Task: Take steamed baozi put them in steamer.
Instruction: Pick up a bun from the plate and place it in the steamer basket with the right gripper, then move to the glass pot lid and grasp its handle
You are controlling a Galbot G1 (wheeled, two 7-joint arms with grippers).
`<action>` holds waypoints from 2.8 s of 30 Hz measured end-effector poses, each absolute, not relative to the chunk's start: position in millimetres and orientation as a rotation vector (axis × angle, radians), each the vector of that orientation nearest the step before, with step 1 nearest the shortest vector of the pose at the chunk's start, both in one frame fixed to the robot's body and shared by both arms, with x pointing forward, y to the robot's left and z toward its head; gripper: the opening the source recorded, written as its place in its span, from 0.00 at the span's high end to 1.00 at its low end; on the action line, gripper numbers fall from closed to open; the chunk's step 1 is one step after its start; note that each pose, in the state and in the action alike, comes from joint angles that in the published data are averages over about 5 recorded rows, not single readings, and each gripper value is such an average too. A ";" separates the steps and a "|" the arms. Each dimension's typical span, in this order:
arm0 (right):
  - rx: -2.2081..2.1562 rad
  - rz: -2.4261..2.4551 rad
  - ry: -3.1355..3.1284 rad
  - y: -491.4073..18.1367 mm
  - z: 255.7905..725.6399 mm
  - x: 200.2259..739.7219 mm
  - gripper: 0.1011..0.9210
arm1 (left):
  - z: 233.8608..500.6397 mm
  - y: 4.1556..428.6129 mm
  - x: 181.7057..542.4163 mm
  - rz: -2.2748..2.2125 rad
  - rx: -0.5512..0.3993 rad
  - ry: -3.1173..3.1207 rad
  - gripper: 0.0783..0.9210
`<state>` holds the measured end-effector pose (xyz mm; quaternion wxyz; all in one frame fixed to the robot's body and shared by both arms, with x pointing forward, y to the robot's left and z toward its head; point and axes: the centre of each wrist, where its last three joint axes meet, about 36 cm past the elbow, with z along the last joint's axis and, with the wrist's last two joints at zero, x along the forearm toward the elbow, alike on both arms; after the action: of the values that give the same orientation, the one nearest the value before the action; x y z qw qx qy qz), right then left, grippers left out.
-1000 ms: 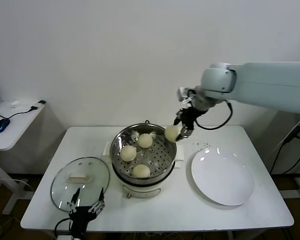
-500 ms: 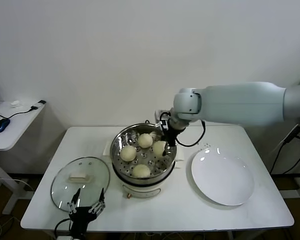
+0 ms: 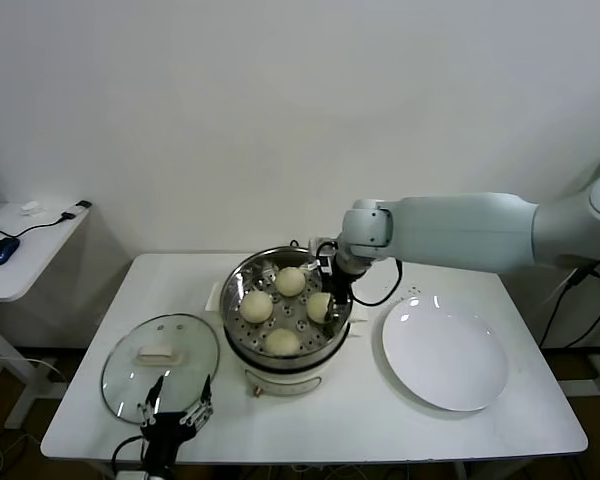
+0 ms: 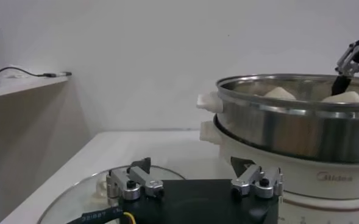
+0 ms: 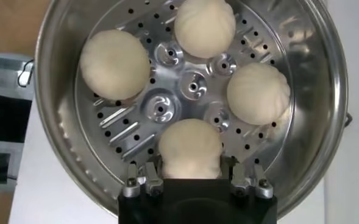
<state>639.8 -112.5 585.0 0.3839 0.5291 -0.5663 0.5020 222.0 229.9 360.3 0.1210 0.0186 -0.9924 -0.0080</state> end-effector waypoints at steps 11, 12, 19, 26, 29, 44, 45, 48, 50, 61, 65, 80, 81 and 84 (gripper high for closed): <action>1.436 1.211 -1.518 -134.2 626.0 657.4 0.12 | 368.6 231.4 222.5 -0.034 0.032 -2.901 0.12; 1.442 1.197 -1.538 -137.7 631.4 658.9 0.12 | 369.4 231.9 222.7 -0.037 0.029 -2.901 0.12; 1.441 1.091 -1.852 -166.5 661.7 669.4 0.12 | 372.8 235.6 226.8 -0.057 0.013 -2.910 0.12; 1.305 0.989 -2.289 -209.3 669.4 670.9 0.12 | 372.2 243.6 236.2 -0.109 0.016 -2.922 0.12; 1.206 0.908 -2.462 -235.3 660.0 663.8 0.12 | 372.1 248.0 241.4 -0.138 0.023 -2.933 0.12; 0.672 0.430 -3.026 -331.1 533.7 568.4 0.12 | 366.9 268.7 262.2 -0.249 0.059 -3.003 0.12; 0.636 0.395 -3.049 -335.5 521.8 560.5 0.12 | 365.8 269.4 262.8 -0.258 0.061 -3.005 0.12; 0.528 0.298 -3.104 -348.0 485.2 535.2 0.12 | 362.0 271.2 264.4 -0.291 0.068 -3.009 0.12; 0.462 0.245 -3.124 -353.9 459.1 516.9 0.12 | 359.4 272.1 265.5 -0.320 0.072 -3.013 0.12; 0.197 0.056 -3.078 -355.2 322.6 397.7 0.12 | 342.5 287.1 268.7 -0.688 0.178 -2.987 0.12; 0.134 0.043 -3.045 -352.4 300.0 365.3 0.12 | 333.4 299.6 270.2 -0.968 0.236 -2.939 0.12; 0.037 0.086 -2.949 -335.4 273.1 303.9 0.12 | 281.3 332.3 262.1 -1.933 0.091 -2.428 0.12; 0.034 0.088 -2.946 -334.5 273.1 302.2 0.12 | 278.0 333.8 262.8 -1.965 0.085 -2.398 0.12; 0.024 0.095 -2.940 -332.4 273.8 298.1 0.12 | 268.6 337.7 265.9 -2.038 0.076 -2.322 0.12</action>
<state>298.1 -332.4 273.8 0.0998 0.0080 -0.9945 0.0321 265.9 337.7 268.6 0.0256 0.0245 -0.7511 -0.6592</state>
